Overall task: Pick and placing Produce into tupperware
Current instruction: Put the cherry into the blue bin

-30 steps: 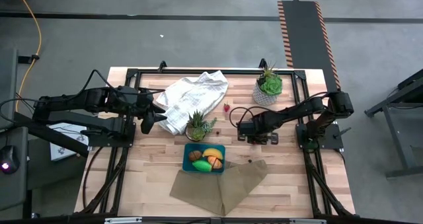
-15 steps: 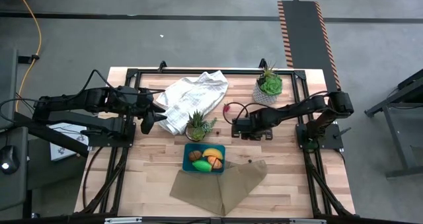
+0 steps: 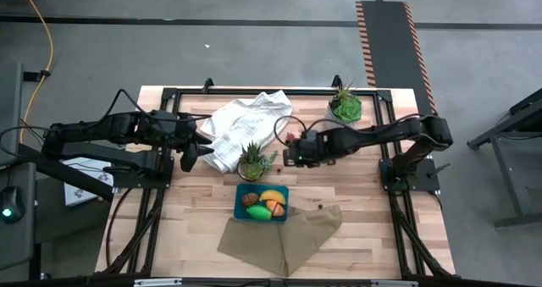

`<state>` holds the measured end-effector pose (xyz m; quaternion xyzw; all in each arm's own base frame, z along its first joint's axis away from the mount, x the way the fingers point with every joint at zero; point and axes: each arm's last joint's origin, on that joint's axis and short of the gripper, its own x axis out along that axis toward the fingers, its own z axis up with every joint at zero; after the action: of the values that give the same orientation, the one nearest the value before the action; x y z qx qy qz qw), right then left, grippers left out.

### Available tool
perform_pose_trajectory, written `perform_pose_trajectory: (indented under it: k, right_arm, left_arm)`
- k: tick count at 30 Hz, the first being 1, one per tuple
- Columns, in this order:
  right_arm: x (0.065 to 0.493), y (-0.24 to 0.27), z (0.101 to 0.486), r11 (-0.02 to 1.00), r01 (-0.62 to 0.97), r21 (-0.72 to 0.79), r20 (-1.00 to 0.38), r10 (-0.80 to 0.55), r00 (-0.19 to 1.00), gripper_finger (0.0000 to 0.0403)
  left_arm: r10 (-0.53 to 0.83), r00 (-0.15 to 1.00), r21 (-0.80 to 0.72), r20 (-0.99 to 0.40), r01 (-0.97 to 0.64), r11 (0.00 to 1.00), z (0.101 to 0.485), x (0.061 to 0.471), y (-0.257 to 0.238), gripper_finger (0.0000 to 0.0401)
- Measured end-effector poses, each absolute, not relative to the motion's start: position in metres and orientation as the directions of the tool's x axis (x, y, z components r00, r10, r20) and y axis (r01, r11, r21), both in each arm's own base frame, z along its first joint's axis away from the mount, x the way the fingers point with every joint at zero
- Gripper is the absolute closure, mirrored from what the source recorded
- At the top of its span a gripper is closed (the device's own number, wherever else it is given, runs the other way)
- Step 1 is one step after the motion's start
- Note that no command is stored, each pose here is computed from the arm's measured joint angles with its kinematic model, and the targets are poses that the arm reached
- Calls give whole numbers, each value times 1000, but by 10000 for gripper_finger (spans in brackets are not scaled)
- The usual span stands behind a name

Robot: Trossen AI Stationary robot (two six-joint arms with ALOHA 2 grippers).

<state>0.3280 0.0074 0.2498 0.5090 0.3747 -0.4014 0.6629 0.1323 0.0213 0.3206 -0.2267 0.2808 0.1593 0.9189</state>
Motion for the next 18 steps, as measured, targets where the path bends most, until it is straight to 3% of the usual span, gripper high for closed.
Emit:
perform_pose_trajectory:
  k: [18]
  right_arm:
    - [340, -32, 340, 425, 807, 409, -791, -275, 546, 318]
  left_arm:
    - [165, 791, -333, -589, -423, 843, 321, 132, 21, 245]
